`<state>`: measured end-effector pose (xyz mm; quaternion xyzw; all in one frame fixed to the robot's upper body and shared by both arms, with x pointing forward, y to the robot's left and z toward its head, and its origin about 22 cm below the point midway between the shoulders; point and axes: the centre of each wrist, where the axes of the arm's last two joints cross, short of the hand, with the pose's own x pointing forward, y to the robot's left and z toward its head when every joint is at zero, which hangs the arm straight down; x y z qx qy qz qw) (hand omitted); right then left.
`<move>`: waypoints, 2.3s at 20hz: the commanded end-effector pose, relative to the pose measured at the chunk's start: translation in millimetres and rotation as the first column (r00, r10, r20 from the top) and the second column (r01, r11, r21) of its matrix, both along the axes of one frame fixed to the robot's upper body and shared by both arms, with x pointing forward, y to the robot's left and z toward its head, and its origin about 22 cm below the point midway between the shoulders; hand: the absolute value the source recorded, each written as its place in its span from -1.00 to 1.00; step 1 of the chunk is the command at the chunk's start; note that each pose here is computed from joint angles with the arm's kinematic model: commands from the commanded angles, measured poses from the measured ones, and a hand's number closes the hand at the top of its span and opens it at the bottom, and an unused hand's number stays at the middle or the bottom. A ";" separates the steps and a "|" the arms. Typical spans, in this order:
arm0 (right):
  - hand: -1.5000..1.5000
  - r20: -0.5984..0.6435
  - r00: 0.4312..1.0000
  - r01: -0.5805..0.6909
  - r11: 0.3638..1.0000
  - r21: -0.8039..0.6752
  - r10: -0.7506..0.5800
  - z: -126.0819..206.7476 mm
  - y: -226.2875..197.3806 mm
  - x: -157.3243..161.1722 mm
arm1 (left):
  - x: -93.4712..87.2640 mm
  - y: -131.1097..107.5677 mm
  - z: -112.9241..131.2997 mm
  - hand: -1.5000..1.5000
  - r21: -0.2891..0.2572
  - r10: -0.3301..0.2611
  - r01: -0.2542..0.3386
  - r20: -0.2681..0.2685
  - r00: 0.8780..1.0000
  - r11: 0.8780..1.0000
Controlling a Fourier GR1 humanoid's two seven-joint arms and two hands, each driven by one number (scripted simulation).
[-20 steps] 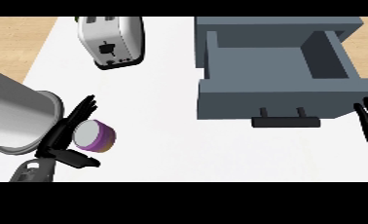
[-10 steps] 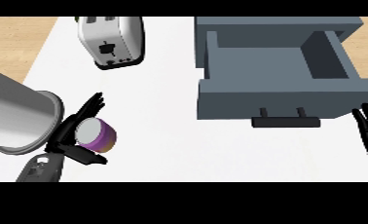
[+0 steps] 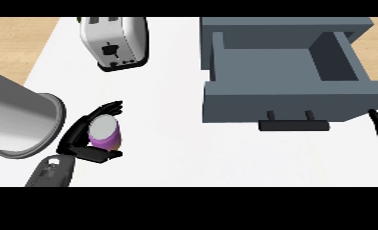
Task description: Pick up the can, place it into the drawer and close the drawer
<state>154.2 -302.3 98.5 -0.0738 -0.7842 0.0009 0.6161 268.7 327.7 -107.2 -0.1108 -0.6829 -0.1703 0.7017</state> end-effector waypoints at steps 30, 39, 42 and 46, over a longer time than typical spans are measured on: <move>-1.00 0.012 1.000 0.020 0.999 0.034 -0.020 -18.7 0.6 -17.6 | 49.5 -102.3 110.8 1.00 -0.160 0.396 -0.373 0.147 0.906 0.914; -1.00 0.009 1.000 0.023 1.000 0.010 -0.023 -4.6 -11.3 -20.8 | 68.2 -164.6 200.4 1.00 -0.151 0.306 -0.280 0.190 0.933 0.948; -1.00 0.030 0.999 0.045 0.999 0.021 -0.045 5.0 -2.2 -8.0 | 66.4 -192.0 223.1 1.00 -0.125 0.296 -0.276 0.201 0.934 0.953; -1.00 0.044 0.998 0.043 0.999 0.018 -0.043 -0.3 -13.7 -15.6 | 91.2 -212.5 253.3 1.00 -0.119 0.275 -0.253 0.232 0.933 0.960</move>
